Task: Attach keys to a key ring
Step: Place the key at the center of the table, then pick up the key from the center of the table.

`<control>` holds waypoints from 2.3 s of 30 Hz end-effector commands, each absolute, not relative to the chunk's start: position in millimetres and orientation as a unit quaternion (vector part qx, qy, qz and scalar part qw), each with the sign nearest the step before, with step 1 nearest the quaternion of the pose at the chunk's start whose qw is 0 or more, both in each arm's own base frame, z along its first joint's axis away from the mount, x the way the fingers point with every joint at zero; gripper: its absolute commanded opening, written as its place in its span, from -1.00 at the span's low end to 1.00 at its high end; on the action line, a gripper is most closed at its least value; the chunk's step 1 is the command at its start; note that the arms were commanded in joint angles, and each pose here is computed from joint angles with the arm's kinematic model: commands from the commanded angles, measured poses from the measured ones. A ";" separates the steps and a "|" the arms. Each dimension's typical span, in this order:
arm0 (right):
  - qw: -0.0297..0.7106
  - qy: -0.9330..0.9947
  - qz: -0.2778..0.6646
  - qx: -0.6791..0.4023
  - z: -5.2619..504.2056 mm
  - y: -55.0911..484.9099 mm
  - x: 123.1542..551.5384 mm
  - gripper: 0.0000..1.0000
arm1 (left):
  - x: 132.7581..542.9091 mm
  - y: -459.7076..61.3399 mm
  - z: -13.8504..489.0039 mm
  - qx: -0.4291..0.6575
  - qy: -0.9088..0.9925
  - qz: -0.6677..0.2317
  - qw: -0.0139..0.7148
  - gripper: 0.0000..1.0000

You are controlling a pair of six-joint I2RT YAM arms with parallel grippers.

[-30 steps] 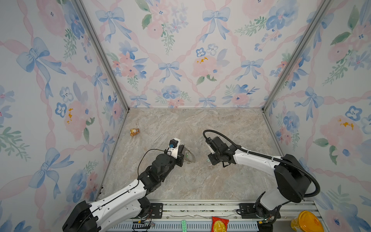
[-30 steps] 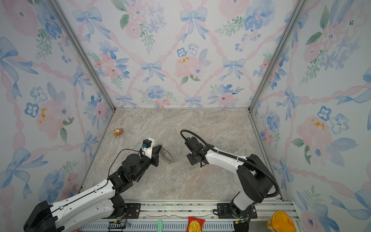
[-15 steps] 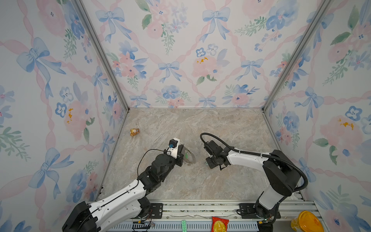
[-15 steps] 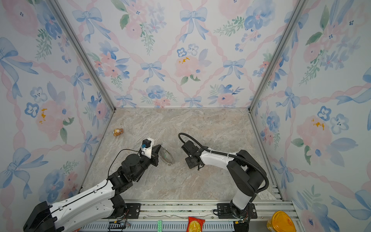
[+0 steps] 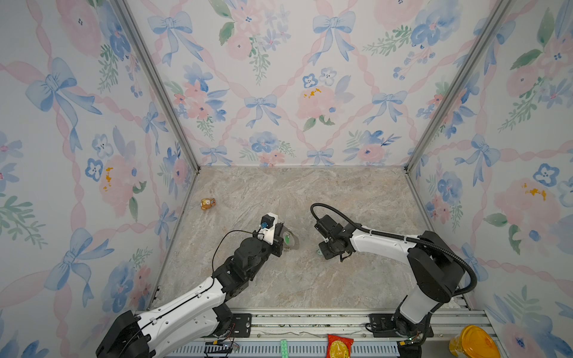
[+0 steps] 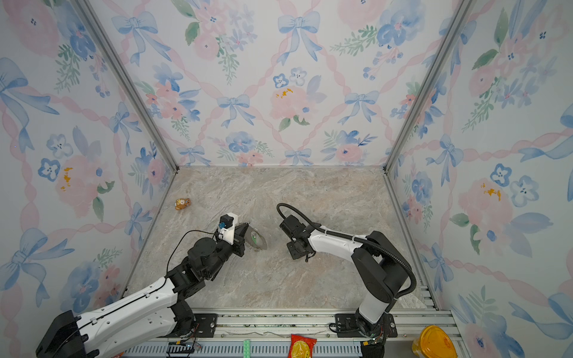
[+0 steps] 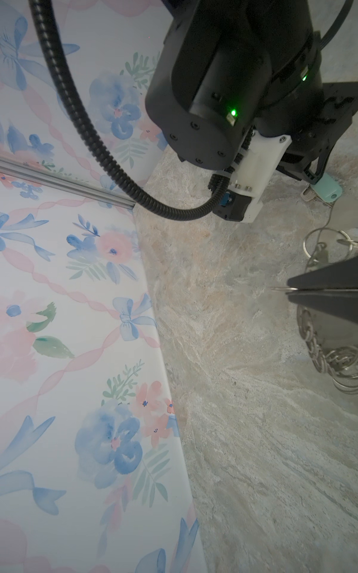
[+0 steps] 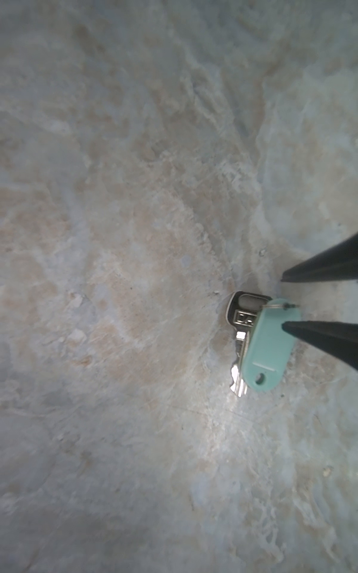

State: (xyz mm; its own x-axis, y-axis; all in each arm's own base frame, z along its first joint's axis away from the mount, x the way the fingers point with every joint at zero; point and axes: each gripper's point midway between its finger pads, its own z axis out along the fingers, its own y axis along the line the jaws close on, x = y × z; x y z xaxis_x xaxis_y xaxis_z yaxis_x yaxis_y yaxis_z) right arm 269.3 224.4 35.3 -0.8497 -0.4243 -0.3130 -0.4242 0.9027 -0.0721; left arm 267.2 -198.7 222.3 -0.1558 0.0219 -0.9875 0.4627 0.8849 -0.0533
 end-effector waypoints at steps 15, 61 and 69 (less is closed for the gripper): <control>0.108 0.977 0.000 -0.181 33.9 224.7 275.9 -0.54 | 266.0 -197.9 241.6 0.156 0.716 -0.180 0.656 -1.00; 0.122 0.974 -0.022 -0.191 45.4 225.5 284.2 -0.99 | 266.3 -199.9 241.1 0.160 0.717 -0.177 0.655 -1.00; 0.306 0.911 0.078 -0.265 142.0 247.4 285.4 -1.00 | 266.5 -201.9 240.7 0.163 0.717 -0.179 0.653 -1.00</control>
State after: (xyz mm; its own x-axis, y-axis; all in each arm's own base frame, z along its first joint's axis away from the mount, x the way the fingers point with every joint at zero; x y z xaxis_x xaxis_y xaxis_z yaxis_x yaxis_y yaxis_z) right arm 282.2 234.6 100.0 -0.8027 -0.4074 -0.4355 -0.4455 0.8951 -0.0163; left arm 265.7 -199.0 224.1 -0.1453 0.0288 -0.9890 0.4601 0.8869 -0.0418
